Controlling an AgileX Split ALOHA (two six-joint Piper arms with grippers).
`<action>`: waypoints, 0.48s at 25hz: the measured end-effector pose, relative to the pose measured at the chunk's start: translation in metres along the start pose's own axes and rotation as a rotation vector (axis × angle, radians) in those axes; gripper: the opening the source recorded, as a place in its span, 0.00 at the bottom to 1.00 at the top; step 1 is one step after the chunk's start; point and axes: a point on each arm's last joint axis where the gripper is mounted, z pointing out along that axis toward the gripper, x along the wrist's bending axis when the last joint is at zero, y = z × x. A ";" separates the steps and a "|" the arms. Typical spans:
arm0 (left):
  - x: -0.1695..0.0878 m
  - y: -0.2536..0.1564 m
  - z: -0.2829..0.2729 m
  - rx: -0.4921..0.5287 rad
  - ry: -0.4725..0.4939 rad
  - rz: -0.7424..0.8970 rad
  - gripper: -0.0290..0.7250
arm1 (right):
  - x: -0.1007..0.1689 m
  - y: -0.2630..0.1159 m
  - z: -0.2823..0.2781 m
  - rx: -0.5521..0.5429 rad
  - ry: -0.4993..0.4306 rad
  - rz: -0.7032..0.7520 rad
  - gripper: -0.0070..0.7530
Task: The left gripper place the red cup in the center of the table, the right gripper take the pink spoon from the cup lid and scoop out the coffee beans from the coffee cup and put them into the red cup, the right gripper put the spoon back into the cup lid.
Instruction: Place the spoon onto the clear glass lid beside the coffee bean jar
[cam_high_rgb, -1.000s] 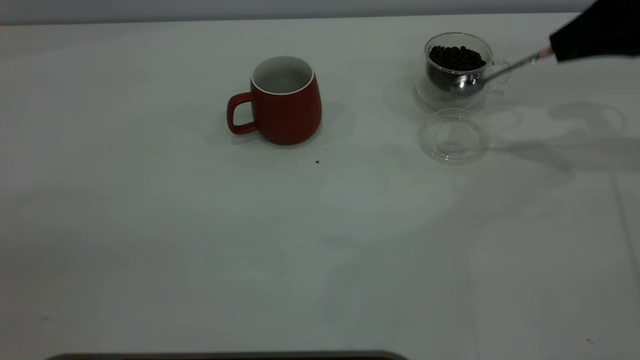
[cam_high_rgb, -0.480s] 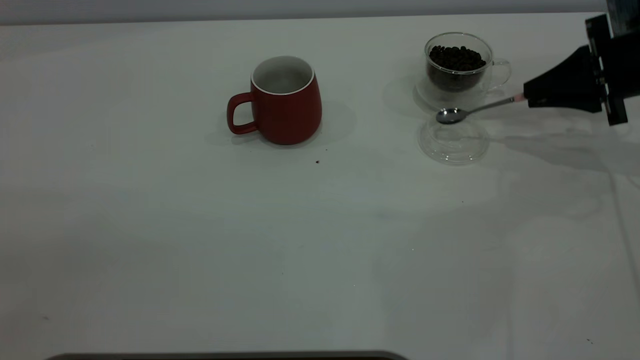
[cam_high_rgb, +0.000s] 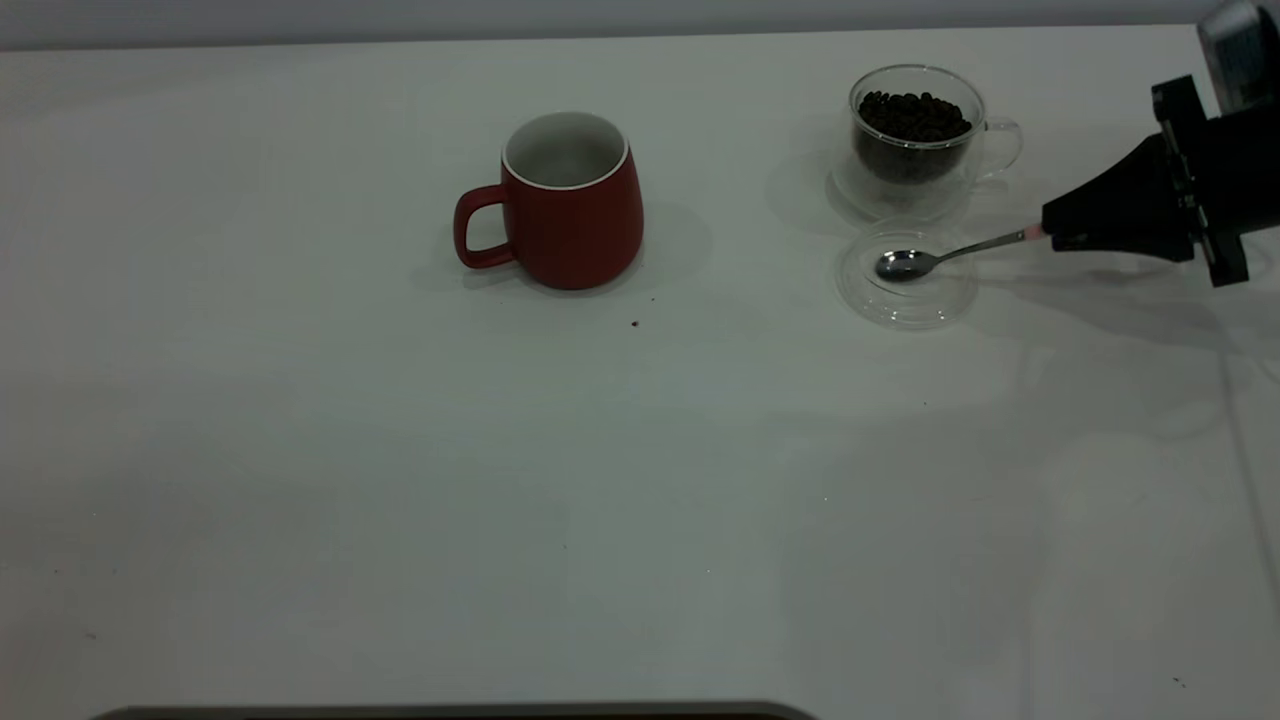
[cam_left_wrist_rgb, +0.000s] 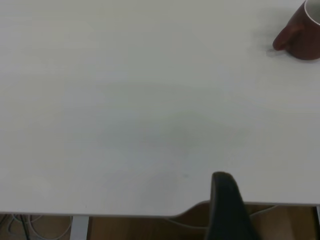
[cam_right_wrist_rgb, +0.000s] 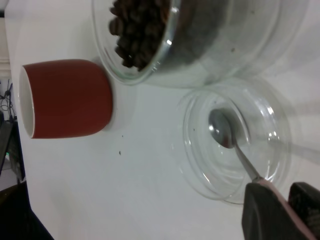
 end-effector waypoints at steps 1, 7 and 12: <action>0.000 0.000 0.000 0.000 0.000 0.000 0.69 | 0.000 0.000 0.000 -0.001 0.002 -0.005 0.13; 0.000 0.000 0.000 0.000 0.000 0.000 0.69 | 0.007 0.000 0.011 -0.010 0.018 -0.033 0.13; 0.000 0.000 0.000 0.000 0.000 0.000 0.69 | 0.006 -0.001 0.013 -0.009 0.016 -0.048 0.21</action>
